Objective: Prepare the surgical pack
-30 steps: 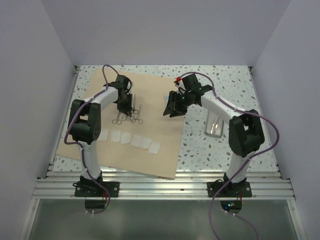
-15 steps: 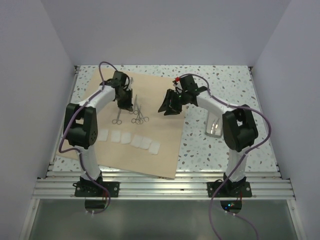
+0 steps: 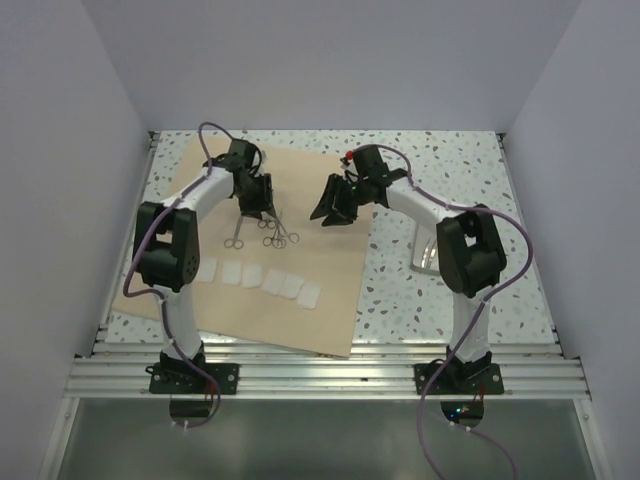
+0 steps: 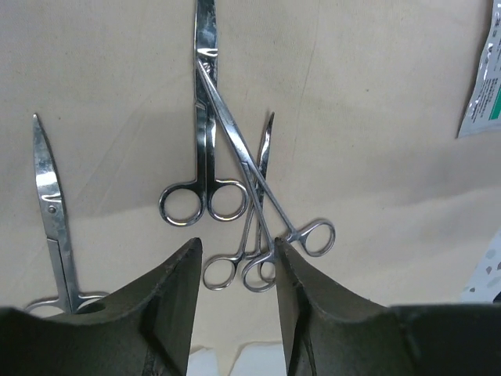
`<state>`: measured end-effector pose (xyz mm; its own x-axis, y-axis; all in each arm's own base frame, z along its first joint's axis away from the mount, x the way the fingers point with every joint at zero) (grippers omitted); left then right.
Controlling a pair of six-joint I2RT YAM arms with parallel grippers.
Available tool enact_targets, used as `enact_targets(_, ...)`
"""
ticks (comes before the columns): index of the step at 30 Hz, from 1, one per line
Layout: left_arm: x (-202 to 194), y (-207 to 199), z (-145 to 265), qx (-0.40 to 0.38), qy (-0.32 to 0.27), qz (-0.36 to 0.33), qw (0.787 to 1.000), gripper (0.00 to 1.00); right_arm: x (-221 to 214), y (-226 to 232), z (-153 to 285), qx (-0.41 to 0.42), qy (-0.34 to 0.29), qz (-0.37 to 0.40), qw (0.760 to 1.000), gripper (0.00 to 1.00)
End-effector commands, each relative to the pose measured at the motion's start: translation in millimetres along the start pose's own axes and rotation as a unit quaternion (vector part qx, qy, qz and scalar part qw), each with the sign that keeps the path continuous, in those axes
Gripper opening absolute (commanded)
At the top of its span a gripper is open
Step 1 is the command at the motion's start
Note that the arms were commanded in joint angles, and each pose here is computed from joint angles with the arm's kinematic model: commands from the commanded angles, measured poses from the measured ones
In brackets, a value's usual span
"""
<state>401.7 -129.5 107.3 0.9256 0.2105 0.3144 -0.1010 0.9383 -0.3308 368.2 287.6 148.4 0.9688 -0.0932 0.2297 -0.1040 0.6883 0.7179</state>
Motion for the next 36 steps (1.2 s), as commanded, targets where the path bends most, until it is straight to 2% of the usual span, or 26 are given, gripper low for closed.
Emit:
enact_targets(1, 20.0, -15.3, -1.2, -0.009, -0.023, 0.034, 0.999, 0.46, -3.4, 8.6, 21.4, -0.012, -0.01, 0.03, 0.999, 0.48)
enact_targets(9, 33.6, -30.4, -19.7, 0.036, -0.033, 0.076, 0.996, 0.48, -9.2, 3.3, 26.4, -0.023, -0.003, 0.044, 0.999, 0.48)
enact_targets(20, 37.5, -15.8, -22.9, 0.118, -0.058, 0.141, 0.981, 0.4, -10.6, -4.7, 35.1, -0.023, -0.003, 0.046, 0.999, 0.48)
enact_targets(36, 39.3, -15.4, -44.9, 0.143, -0.049, 0.179, 0.972, 0.39, -11.9, -14.9, 42.1, -0.02, -0.001, 0.043, 0.999, 0.48)
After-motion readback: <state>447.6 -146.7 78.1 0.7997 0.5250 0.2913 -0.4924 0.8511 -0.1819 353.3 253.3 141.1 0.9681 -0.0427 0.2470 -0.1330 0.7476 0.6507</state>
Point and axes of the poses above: each gripper's point midway between its finger pads, its own z axis back along the fingers, its own y axis along the line the jaws close on, x = y × z, the point moved 5 cm from there along z, back along the fingers, and after that the axes turned 6 degrees about z, right-handed, at the moved point
